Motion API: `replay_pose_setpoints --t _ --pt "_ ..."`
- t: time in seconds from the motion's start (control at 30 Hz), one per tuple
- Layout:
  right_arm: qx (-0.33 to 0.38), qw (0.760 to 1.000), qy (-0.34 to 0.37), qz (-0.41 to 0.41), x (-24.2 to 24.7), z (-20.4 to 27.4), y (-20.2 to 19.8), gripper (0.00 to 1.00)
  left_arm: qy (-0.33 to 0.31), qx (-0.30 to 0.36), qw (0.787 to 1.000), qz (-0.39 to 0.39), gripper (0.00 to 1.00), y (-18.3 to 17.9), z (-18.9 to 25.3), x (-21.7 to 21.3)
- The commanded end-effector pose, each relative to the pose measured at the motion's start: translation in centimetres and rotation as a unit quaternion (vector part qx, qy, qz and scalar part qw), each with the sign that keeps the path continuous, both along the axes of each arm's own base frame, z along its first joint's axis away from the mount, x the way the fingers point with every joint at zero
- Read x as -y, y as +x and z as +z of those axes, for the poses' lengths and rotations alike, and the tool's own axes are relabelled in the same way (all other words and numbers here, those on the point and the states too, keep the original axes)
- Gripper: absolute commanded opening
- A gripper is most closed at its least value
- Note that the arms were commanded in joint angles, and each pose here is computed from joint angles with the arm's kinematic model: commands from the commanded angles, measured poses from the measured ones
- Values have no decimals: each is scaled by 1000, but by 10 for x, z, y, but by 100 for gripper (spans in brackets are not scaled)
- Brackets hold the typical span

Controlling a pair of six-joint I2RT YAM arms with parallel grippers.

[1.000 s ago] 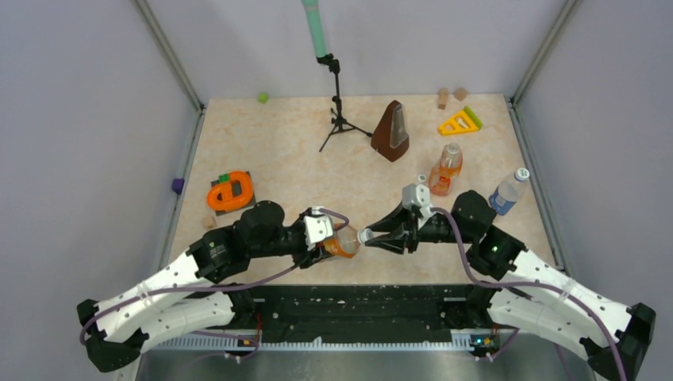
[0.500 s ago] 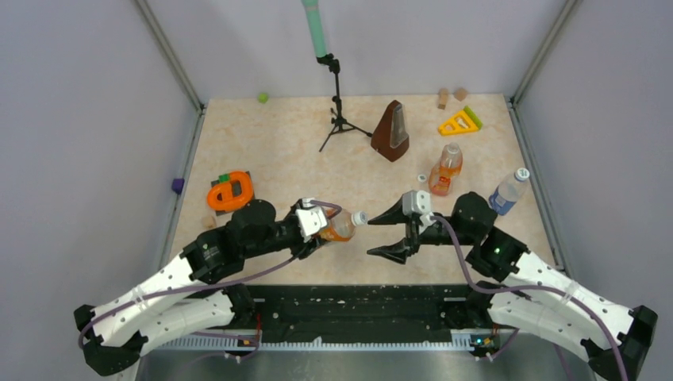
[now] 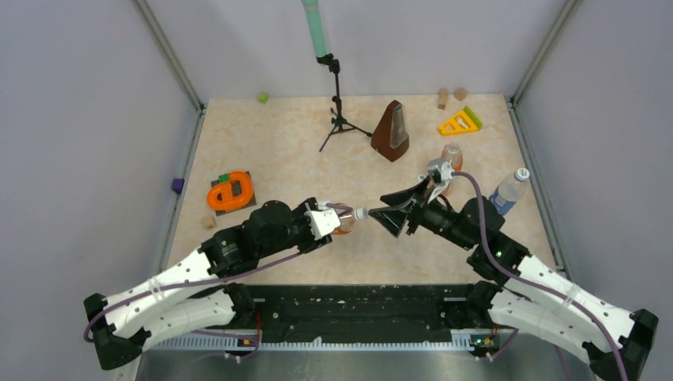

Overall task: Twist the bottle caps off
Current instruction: Unscrew the bottle cap from the plastic bottle.

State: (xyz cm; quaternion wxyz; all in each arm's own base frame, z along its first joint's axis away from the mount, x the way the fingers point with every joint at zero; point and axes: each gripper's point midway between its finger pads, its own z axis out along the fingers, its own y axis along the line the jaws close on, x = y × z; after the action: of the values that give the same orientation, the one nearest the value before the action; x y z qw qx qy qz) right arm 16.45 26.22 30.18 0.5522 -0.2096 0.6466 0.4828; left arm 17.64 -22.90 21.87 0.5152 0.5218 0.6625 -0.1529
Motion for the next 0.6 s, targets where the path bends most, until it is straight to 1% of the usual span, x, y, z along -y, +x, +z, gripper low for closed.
replay_pose_setpoints --t 0.0,0.07,0.23,0.4,0.57 --pt "-57 997 48 -10 -7 26 5 60 -37 81 993 72 0 30 32 -7" --pt "-72 996 48 -1 -14 23 6 62 -37 84 993 71 0 30 32 -7" --pt "-93 995 46 6 -24 15 10 61 -25 82 993 77 0 33 25 -8" --pt "-116 993 3 -37 -23 -7 27 58 -24 87 992 85 0 34 23 -12" --pt "-96 995 17 17 -34 1 13 57 -33 92 991 87 0 33 26 -14"
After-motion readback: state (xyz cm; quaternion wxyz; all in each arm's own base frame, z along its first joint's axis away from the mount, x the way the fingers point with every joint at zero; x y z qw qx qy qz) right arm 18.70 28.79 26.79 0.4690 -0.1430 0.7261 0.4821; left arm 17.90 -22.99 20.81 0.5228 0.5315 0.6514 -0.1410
